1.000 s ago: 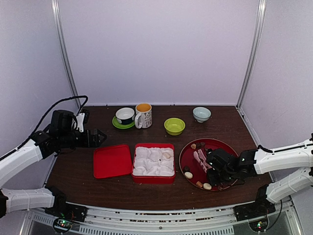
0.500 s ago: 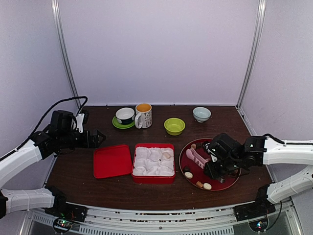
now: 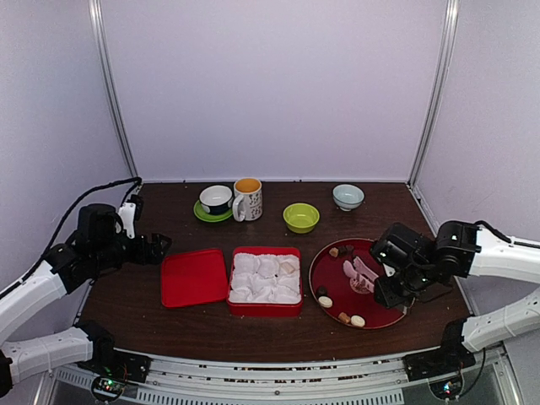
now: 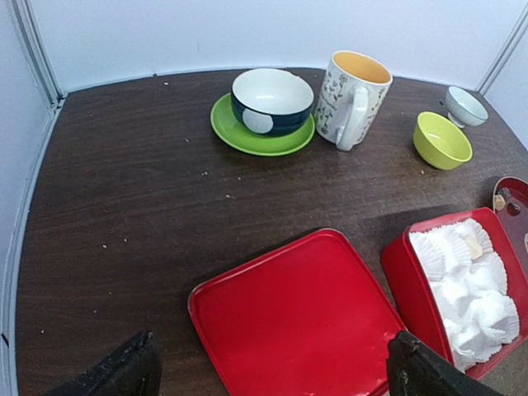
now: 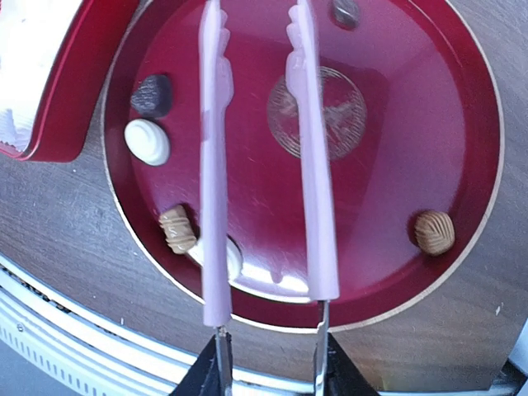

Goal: Pack the chocolate
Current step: Pick up the fake chocolate from the plate.

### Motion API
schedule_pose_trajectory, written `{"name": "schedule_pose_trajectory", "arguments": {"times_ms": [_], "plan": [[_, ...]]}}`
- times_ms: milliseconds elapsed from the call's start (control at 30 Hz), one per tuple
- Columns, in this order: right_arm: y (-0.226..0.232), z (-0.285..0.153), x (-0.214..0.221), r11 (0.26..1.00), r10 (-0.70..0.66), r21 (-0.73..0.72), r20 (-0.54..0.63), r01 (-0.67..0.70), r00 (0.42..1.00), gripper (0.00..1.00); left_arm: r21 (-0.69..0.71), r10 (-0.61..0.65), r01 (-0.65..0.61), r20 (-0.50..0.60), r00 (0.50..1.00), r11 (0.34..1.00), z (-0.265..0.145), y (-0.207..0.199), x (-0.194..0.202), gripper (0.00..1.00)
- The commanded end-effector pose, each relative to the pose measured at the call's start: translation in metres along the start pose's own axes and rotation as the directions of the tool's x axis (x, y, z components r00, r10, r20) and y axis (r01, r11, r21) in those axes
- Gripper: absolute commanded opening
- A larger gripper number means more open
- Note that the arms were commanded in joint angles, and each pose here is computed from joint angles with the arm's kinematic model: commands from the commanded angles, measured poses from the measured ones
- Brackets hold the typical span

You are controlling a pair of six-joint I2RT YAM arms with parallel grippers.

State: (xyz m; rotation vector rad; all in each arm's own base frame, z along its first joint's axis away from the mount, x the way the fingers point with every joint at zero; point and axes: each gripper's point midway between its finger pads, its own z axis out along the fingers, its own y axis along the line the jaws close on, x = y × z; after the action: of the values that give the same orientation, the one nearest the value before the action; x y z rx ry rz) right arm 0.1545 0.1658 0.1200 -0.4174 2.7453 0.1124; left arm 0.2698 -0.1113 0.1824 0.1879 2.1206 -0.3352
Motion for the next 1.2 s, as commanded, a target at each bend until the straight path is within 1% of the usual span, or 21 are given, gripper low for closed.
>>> {"name": "schedule_pose_trajectory", "arguments": {"times_ms": [0, 100, 233, 367, 500, 600, 733, 867, 1000, 1167], "plan": [[-0.033, -0.018, 0.017, 0.99, 0.111, 0.085, -0.013, -0.11, 0.994, 0.36, -0.098, 0.036, -0.026, 0.099, 0.994, 0.995, 0.0, 0.016, -0.02, 0.98], [-0.044, -0.022, 0.03, 0.98, 0.176, 0.1, -0.027, -0.173, 0.984, 0.36, -0.149, 0.056, -0.037, 0.131, 0.99, 0.988, 0.004, 0.024, -0.024, 0.98], [-0.057, -0.029, 0.042, 0.954, 0.281, 0.116, -0.03, -0.276, 0.959, 0.36, -0.232, 0.116, -0.074, 0.173, 0.978, 0.97, 0.004, 0.038, -0.032, 0.98], [-0.068, -0.037, 0.051, 0.93, 0.351, 0.135, -0.041, -0.343, 0.936, 0.35, -0.315, 0.148, -0.081, 0.195, 0.97, 0.946, 0.002, 0.056, -0.04, 0.98], [-0.078, -0.045, 0.055, 0.898, 0.425, 0.14, -0.028, -0.418, 0.905, 0.35, -0.37, 0.174, -0.085, 0.214, 0.961, 0.925, 0.003, 0.07, -0.046, 0.98], [-0.084, -0.043, 0.061, 0.872, 0.477, 0.139, -0.036, -0.469, 0.878, 0.35, -0.401, 0.18, -0.083, 0.211, 0.961, 0.912, 0.007, 0.081, -0.046, 0.98], [-0.086, -0.041, 0.061, 0.857, 0.507, 0.135, -0.046, -0.498, 0.86, 0.35, -0.394, 0.189, -0.093, 0.214, 0.958, 0.914, 0.013, 0.084, -0.045, 0.98], [-0.084, -0.037, 0.064, 0.85, 0.52, 0.149, -0.091, -0.504, 0.849, 0.35, -0.378, 0.201, -0.108, 0.215, 0.956, 0.919, 0.016, 0.081, -0.043, 0.98], [-0.079, -0.035, 0.067, 0.853, 0.519, 0.15, -0.138, -0.5, 0.844, 0.35, -0.376, 0.219, -0.122, 0.225, 0.95, 0.918, 0.011, 0.079, -0.043, 0.98], [-0.078, -0.04, 0.068, 0.85, 0.524, 0.162, -0.161, -0.501, 0.836, 0.36, -0.366, 0.233, -0.131, 0.251, 0.939, 0.921, 0.003, 0.076, -0.045, 0.98]]}}
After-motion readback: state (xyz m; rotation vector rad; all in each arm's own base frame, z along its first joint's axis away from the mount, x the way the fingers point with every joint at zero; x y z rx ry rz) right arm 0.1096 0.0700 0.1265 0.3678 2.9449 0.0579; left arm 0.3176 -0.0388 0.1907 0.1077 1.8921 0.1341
